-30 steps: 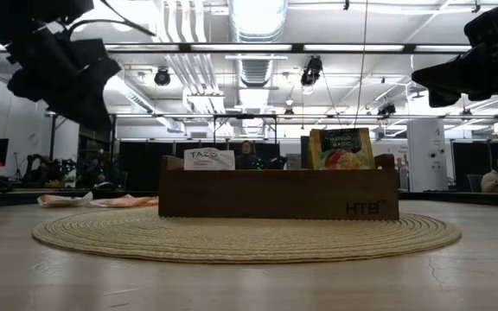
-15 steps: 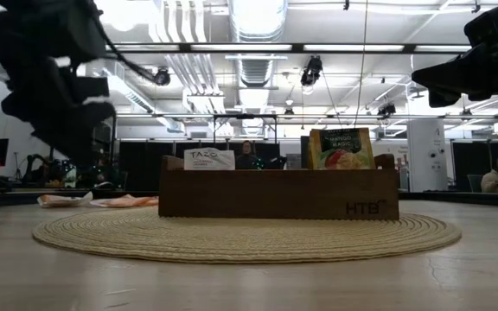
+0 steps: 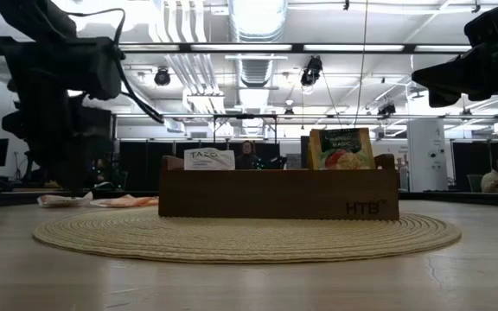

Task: Pick & Place Tea
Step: Put the white and orange tea bag into the wooden organizer

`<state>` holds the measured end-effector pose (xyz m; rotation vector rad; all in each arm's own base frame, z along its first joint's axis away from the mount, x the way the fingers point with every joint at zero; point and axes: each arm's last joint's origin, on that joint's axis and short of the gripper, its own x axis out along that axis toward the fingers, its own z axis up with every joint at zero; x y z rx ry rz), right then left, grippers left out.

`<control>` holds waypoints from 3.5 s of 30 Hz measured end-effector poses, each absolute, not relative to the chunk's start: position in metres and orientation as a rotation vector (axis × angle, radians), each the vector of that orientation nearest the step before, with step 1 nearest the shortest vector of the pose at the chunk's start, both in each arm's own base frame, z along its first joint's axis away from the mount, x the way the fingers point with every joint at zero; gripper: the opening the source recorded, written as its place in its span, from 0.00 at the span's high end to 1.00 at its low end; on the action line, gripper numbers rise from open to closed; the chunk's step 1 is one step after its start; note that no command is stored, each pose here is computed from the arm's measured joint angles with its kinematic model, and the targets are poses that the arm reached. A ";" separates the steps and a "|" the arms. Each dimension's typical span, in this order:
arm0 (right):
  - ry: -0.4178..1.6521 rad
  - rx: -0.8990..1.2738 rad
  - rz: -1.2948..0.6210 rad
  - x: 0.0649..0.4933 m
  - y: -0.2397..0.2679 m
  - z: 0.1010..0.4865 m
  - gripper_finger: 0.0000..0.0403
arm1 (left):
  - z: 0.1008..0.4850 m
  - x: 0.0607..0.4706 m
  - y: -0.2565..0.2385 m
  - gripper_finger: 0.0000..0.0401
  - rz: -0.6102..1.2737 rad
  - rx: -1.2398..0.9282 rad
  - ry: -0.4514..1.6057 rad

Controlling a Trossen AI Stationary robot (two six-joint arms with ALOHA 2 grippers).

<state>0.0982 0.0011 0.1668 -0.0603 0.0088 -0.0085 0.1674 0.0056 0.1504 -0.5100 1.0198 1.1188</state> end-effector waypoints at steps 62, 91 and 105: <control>0.008 -0.061 -0.008 0.098 0.001 0.167 0.98 | 0.245 0.251 -0.078 1.00 0.508 -0.277 0.761; 0.009 -0.061 -0.008 0.098 0.001 0.167 0.98 | 0.229 0.285 -0.091 1.00 0.113 -0.211 0.737; 0.009 -0.061 -0.008 0.098 0.001 0.167 0.98 | 0.210 0.300 -0.070 1.00 0.132 -0.274 0.823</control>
